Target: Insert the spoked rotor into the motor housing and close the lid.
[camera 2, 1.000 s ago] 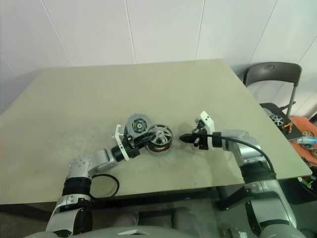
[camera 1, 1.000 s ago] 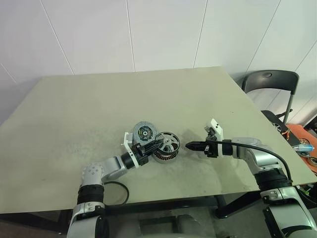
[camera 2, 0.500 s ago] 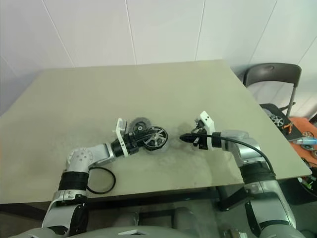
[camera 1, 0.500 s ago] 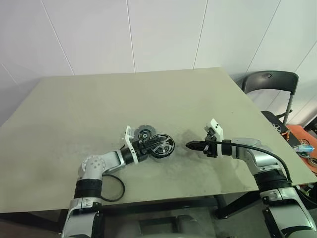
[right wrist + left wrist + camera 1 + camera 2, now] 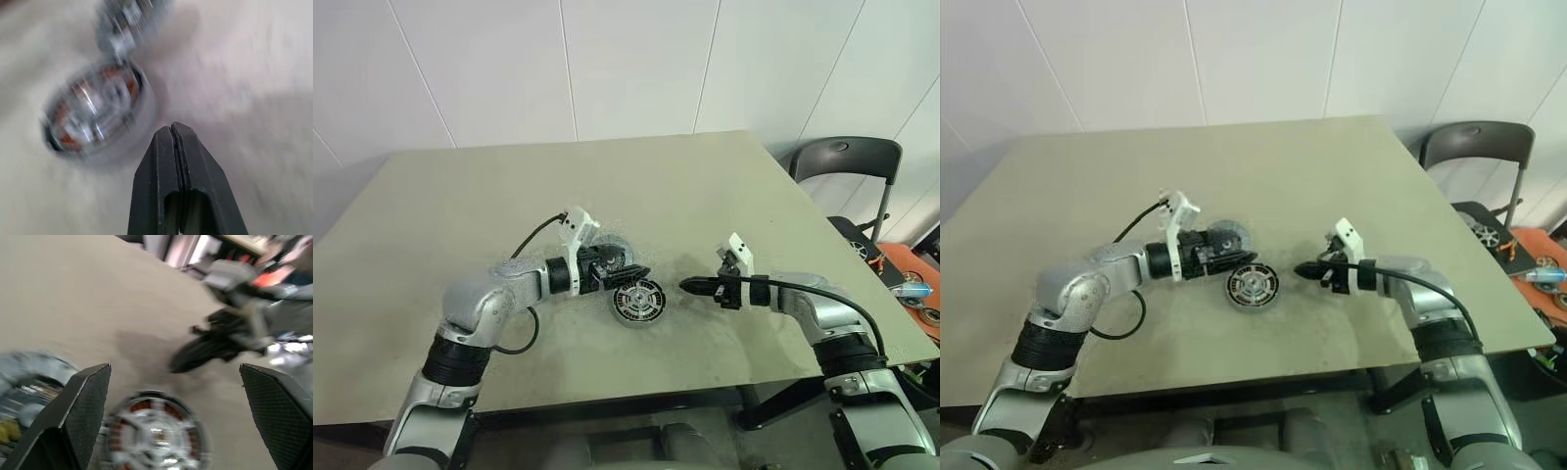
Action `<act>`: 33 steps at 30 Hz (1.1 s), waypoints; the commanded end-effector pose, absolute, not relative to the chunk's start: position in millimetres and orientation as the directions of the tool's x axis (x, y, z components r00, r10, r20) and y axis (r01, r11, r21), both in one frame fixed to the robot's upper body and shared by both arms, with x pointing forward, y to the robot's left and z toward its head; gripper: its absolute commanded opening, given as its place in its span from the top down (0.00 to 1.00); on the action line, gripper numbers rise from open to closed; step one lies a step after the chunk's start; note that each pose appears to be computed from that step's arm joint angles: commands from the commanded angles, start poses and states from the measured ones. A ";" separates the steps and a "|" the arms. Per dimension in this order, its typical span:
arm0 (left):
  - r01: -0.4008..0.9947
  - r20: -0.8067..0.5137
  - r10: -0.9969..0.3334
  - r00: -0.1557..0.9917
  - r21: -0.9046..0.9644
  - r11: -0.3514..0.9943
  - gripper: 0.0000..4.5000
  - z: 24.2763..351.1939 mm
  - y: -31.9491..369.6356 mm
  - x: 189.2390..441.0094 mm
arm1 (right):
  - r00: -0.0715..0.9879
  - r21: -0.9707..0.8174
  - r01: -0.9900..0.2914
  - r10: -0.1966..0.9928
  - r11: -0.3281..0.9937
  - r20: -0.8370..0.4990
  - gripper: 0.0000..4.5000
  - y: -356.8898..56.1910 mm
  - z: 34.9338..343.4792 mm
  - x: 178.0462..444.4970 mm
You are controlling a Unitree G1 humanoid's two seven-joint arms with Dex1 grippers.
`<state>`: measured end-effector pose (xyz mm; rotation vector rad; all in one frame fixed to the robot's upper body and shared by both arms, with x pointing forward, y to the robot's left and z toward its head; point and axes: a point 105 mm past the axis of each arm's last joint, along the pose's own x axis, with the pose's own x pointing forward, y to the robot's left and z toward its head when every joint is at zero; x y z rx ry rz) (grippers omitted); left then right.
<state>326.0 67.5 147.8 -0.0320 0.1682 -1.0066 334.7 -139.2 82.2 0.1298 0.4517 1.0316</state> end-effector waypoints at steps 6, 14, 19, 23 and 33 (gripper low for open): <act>0.729 0.141 -0.728 0.671 0.051 0.682 0.01 178.7 99.1 350.0 | 0.363 0.187 -0.890 0.894 0.417 -0.262 1.00 -93.1 115.3 329.0; 0.665 0.209 -0.660 0.722 0.054 0.745 0.01 178.7 111.3 347.9 | 0.239 0.087 -0.935 0.794 0.343 -0.559 1.00 -75.5 54.4 313.7; 0.615 0.235 -0.606 0.760 0.043 0.787 0.01 180.7 123.9 351.4 | 0.239 0.077 -0.939 0.800 0.334 -0.550 1.00 -78.0 58.3 317.3; 0.606 0.211 -0.610 0.764 0.092 0.790 0.01 174.4 131.9 349.1 | 0.204 0.121 -0.954 0.888 0.276 -0.413 1.00 -74.3 95.1 315.1; 0.701 0.115 -0.726 0.678 0.194 0.686 0.00 144.1 133.3 320.6 | 0.012 0.015 -1.000 0.781 0.027 -0.625 0.43 -88.9 99.8 294.6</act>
